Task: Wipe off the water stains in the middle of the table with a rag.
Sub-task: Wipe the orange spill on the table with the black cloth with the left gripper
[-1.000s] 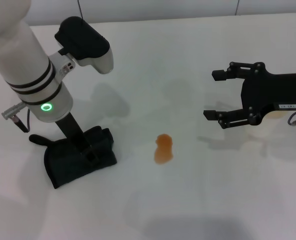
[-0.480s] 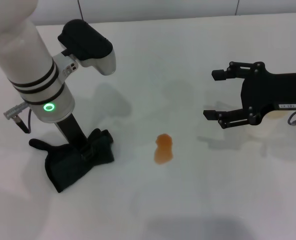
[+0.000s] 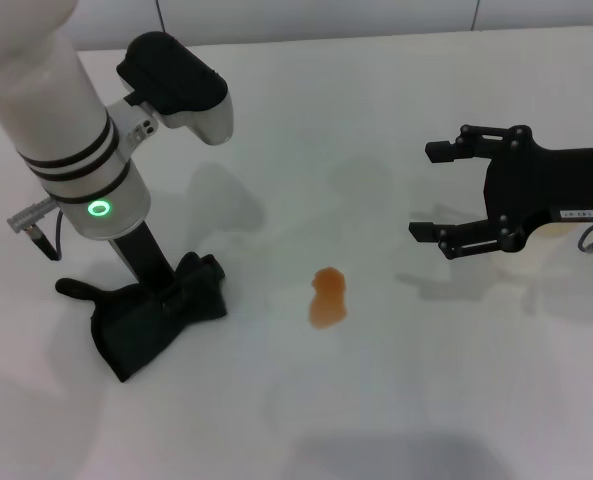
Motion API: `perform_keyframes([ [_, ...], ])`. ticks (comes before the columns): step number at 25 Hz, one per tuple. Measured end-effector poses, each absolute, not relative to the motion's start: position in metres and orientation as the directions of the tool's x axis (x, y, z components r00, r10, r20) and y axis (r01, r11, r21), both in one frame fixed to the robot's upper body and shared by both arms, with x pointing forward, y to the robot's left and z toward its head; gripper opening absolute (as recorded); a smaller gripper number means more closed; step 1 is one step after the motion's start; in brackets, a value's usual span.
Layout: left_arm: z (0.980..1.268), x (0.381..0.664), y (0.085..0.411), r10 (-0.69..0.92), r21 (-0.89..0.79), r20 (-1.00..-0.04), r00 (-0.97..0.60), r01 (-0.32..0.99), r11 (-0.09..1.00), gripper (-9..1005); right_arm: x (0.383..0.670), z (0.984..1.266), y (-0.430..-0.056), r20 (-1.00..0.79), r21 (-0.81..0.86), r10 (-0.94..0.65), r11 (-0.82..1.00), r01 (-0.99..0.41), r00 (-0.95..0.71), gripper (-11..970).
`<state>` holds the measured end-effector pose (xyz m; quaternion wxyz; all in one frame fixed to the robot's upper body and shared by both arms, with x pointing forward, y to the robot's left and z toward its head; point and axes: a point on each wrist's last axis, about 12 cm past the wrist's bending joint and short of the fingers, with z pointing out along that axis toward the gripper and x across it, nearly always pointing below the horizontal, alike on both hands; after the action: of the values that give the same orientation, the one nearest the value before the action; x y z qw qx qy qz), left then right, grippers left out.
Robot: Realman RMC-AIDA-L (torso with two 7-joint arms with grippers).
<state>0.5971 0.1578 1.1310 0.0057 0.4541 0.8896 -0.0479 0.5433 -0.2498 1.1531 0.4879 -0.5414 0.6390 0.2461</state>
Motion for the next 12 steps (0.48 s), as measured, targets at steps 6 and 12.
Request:
perform_keyframes([
  [6, 1.134, 0.600, 0.157, 0.796, -0.077, -0.084, -0.600, 0.800, 0.595, 98, 0.543, 1.153, -0.250, -0.889, -0.216, -0.454, 0.291, -0.932, 0.064, 869],
  [12, 1.142, 0.614, 0.153, 0.725, -0.047, -0.247, -0.643, 0.755, 0.654, 98, 0.543, 1.153, -0.250, -0.890, -0.215, -0.452, 0.292, -0.932, 0.064, 869],
])
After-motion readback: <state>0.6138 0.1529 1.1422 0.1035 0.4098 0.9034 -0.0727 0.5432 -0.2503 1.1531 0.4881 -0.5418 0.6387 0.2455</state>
